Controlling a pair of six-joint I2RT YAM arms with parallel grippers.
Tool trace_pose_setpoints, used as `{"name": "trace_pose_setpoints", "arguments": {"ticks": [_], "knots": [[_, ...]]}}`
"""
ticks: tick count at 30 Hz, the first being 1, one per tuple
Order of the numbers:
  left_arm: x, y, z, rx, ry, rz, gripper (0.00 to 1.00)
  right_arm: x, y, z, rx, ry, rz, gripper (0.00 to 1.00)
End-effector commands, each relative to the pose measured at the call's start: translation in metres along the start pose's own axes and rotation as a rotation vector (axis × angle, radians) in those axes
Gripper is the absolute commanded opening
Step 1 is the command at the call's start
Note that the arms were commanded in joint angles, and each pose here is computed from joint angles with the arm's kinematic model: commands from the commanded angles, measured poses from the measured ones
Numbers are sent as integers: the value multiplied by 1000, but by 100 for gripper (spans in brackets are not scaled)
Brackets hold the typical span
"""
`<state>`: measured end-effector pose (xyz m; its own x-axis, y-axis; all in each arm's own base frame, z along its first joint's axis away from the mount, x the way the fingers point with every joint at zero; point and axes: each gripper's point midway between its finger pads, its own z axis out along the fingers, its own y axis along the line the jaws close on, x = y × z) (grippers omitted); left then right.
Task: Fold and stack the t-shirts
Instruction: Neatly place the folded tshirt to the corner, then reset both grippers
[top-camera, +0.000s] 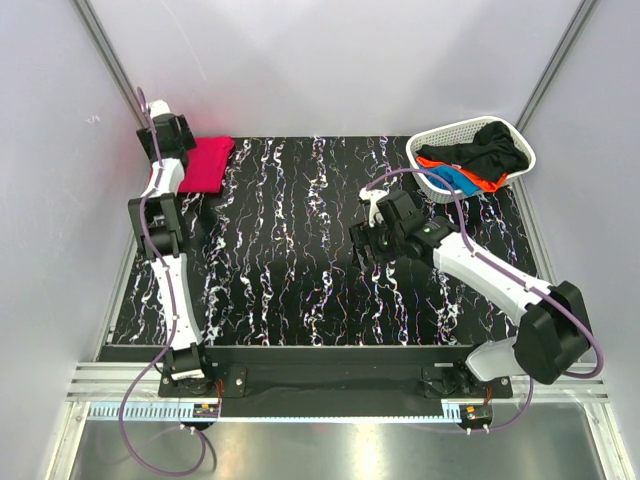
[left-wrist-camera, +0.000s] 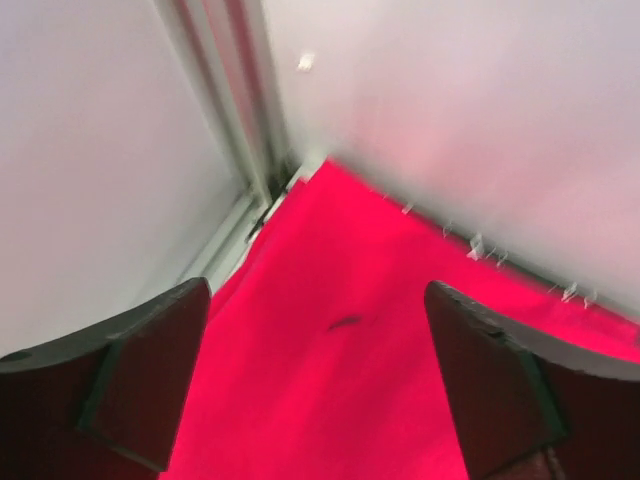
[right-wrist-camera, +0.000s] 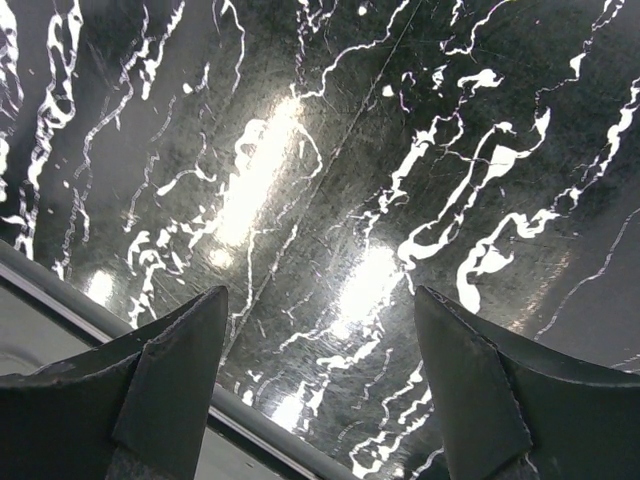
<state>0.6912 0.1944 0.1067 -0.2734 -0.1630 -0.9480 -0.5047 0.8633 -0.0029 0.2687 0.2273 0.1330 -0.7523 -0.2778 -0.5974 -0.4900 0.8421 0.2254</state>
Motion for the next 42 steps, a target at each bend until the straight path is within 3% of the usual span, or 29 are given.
{"name": "trace_pose_setpoints", "arguments": {"ticks": [1, 4, 5, 6, 7, 8, 9, 10, 11, 12, 13, 15, 16, 17, 18, 20, 21, 23, 24, 25, 27, 29, 30, 32, 35, 39, 41, 42], "knots": [[-85, 8, -49, -37, -134, -40, 99, -13, 6, -13, -31, -77, 57, 82], [-73, 2, -80, 10, -65, -53, 99, -15, 7, -25, -28, -141, 122, 83], [-97, -4, -109, 35, -79, -68, 99, -19, 9, -30, -37, -175, 140, 84], [-100, -8, -126, 57, -70, -81, 99, -19, 8, -34, -33, -197, 197, 85], [-74, -23, -144, 107, -5, -54, 99, -12, 9, -42, -42, -223, 228, 88], [-102, -26, -182, 144, -44, -72, 99, -13, 10, -47, -50, -255, 258, 89], [-98, -39, -204, 223, -15, -100, 99, -14, 13, -63, -73, -308, 324, 91], [-54, -45, -222, 266, 88, -96, 99, 0, 10, -60, -69, -298, 363, 93], [-50, -61, -251, 340, 103, -121, 99, 3, 11, -65, -82, -324, 398, 99], [-69, -71, -295, 453, 87, -195, 99, 0, 14, -82, -115, -388, 480, 100], [-57, -79, -320, 524, 115, -227, 99, 19, 9, -75, -104, -370, 537, 100], [-14, -77, -373, 628, 217, -346, 99, 22, 8, -91, -152, -459, 704, 100], [-8, -88, -399, 759, 228, -399, 99, 39, 3, -82, -153, -452, 754, 100], [52, -80, -414, 768, 349, -432, 99, 45, 3, -82, -173, -463, 794, 100], [45, -81, -447, 843, 332, -496, 99, 44, 6, -95, -234, -518, 853, 100], [62, -79, -485, 967, 361, -545, 99, 65, 2, -84, -253, -513, 916, 100], [91, -77, -504, 1008, 452, -569, 99, 63, 3, -93, -307, -556, 960, 100], [101, -77, -536, 1100, 492, -563, 99, 77, 2, -86, -330, -550, 1006, 100], [123, -74, -551, 1123, 578, -603, 99, 75, 5, -94, -392, -575, 1059, 99], [111, -75, -568, 1212, 519, -616, 99, 81, 2, -87, -394, -568, 1087, 100], [110, -73, -589, 1282, 567, -734, 99, 84, 4, -87, -421, -564, 1118, 100], [107, -62, -613, 1431, 472, -826, 99, 83, 5, -87, -409, -545, 1124, 100], [99, -55, -619, 1448, 481, -970, 99, 85, 5, -85, -401, -532, 1122, 100], [93, -37, -640, 1567, 366, -1054, 99, 89, 3, -79, -394, -528, 1124, 100], [85, -30, -655, 1637, 343, -1056, 99, 99, 2, -67, -405, -518, 1133, 100], [50, -6, -690, 1810, 193, -1118, 99, 113, 8, -44, -445, -458, 1118, 100], [39, 5, -703, 1877, 170, -1161, 99, 101, 27, -60, -564, -477, 1008, 100], [26, 20, -719, 1953, 71, -1179, 99, 94, 35, -71, -629, -498, 977, 100]]}}
